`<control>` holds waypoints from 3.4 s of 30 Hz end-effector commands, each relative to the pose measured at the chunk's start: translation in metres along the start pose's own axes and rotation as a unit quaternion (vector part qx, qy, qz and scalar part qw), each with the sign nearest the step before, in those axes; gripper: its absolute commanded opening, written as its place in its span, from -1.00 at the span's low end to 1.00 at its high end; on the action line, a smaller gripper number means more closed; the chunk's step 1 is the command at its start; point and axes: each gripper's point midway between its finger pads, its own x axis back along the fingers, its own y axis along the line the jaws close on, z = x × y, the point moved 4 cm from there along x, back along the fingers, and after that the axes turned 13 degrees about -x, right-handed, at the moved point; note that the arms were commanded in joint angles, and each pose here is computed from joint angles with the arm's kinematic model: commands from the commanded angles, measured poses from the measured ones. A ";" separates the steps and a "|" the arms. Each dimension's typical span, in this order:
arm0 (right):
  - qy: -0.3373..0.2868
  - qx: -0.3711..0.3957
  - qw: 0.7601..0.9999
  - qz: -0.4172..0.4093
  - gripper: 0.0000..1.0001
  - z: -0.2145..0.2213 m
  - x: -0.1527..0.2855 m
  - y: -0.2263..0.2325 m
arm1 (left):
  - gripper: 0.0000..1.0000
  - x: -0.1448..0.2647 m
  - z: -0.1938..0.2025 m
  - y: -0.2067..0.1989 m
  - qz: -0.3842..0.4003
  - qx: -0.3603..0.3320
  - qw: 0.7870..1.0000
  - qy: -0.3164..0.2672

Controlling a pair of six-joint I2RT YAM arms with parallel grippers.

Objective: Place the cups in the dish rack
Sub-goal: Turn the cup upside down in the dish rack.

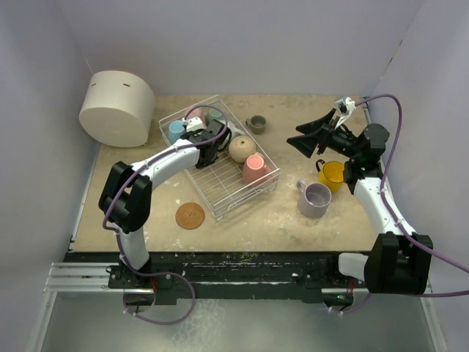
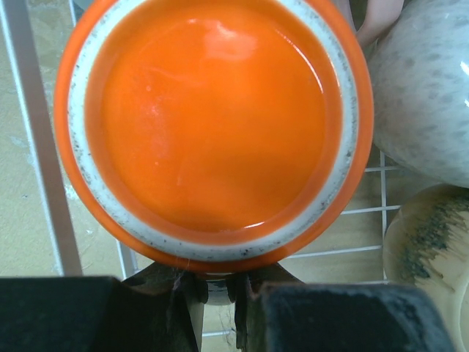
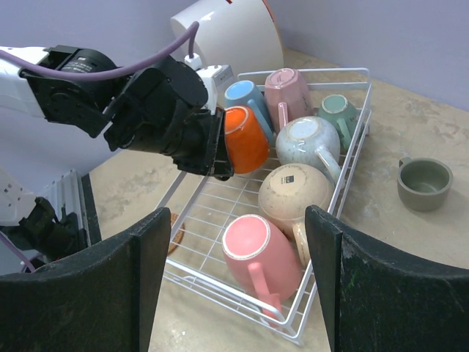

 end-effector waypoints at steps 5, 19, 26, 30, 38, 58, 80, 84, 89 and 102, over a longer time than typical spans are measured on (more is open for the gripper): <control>-0.022 0.051 0.998 -0.009 0.51 -0.024 -0.001 0.014 | -0.99 0.005 -0.034 -0.025 0.023 0.030 0.998 -0.042; -0.021 0.053 0.998 -0.011 0.51 -0.025 0.000 0.016 | -0.68 -0.001 -0.029 -0.056 0.065 0.024 0.997 -0.025; -0.021 0.054 0.998 -0.012 0.51 -0.025 0.000 0.016 | 0.04 0.005 -0.028 -0.060 0.079 0.018 0.996 -0.021; -0.021 0.054 0.998 -0.012 0.51 -0.025 0.000 0.017 | 0.29 0.016 -0.029 -0.060 0.091 0.013 0.996 -0.024; -0.021 0.055 0.998 -0.012 0.51 -0.026 0.000 0.017 | 0.56 0.051 -0.035 -0.052 0.144 0.020 0.988 -0.044; -0.019 0.055 0.998 -0.006 0.51 -0.024 0.000 0.013 | 0.13 0.101 -0.019 -0.021 0.320 -0.142 0.920 -0.179; -0.020 0.055 0.998 -0.003 0.51 -0.026 0.002 0.012 | -1.00 0.021 -0.017 -0.026 0.182 -0.271 0.939 -0.109; -0.020 0.056 0.998 -0.004 0.51 -0.026 0.002 0.012 | -1.00 0.020 -0.024 -0.041 0.204 -0.270 0.935 -0.111; -0.020 0.054 0.998 -0.003 0.51 -0.025 0.002 0.012 | -1.00 0.023 -0.038 -0.059 0.225 -0.265 0.930 -0.123; -0.019 0.057 0.998 -0.003 0.51 -0.026 0.002 0.011 | -0.93 0.055 -0.062 -0.057 0.248 -0.248 0.924 -0.153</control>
